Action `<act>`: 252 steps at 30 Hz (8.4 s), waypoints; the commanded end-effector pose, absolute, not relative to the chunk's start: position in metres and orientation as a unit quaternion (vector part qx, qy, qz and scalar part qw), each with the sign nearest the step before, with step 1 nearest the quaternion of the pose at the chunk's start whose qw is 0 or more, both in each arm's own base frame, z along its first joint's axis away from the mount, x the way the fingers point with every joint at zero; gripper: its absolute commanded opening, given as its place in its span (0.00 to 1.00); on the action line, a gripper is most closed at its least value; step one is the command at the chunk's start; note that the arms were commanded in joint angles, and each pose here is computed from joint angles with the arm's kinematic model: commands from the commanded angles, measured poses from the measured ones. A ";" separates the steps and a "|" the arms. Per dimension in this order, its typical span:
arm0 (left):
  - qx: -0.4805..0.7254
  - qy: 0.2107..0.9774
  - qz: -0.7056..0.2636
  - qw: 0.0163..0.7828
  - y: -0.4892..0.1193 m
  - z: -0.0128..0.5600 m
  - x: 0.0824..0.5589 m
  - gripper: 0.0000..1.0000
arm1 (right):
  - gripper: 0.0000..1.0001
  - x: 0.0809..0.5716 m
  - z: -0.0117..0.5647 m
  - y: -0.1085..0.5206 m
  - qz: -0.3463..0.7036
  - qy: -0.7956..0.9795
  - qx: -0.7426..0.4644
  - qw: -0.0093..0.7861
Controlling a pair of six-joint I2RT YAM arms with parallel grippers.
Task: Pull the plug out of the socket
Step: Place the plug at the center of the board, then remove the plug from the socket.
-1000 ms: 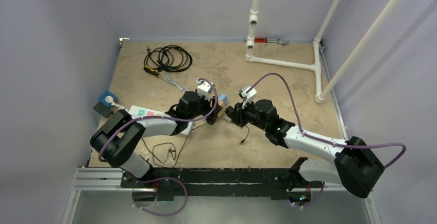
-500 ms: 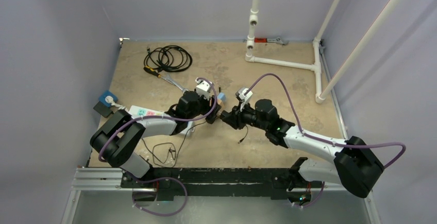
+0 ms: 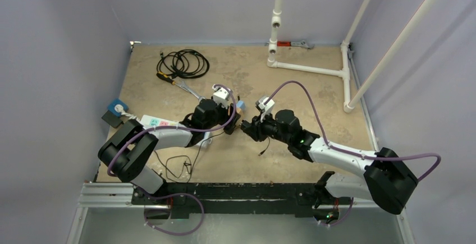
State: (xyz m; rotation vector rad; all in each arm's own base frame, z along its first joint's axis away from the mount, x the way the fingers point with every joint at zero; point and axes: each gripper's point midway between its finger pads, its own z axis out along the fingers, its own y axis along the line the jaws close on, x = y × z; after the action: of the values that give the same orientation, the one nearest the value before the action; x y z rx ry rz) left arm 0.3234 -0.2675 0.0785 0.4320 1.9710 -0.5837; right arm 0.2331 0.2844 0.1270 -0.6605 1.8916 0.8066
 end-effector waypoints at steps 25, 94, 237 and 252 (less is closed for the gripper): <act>0.163 0.849 -0.178 0.469 -0.236 0.051 0.319 0.00 | 0.00 0.251 0.135 0.282 0.327 0.779 -0.250 0.474; 0.017 0.792 -0.134 0.596 -0.152 0.123 0.320 0.00 | 0.11 0.407 0.103 -0.011 -0.034 0.854 0.219 0.470; -0.109 0.760 -0.389 0.509 -0.263 0.161 0.255 0.77 | 0.00 0.269 0.111 0.304 0.293 0.849 -0.074 0.433; -0.059 0.785 -0.434 0.439 -0.277 0.147 0.264 0.88 | 0.00 0.270 0.112 0.280 0.257 0.819 -0.126 0.497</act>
State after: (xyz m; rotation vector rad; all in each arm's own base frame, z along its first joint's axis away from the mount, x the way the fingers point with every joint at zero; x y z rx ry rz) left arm 0.2612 -0.2577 0.1259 -0.2019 1.9834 -0.9365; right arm 0.2571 0.2810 0.0833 -0.2868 2.1321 0.6302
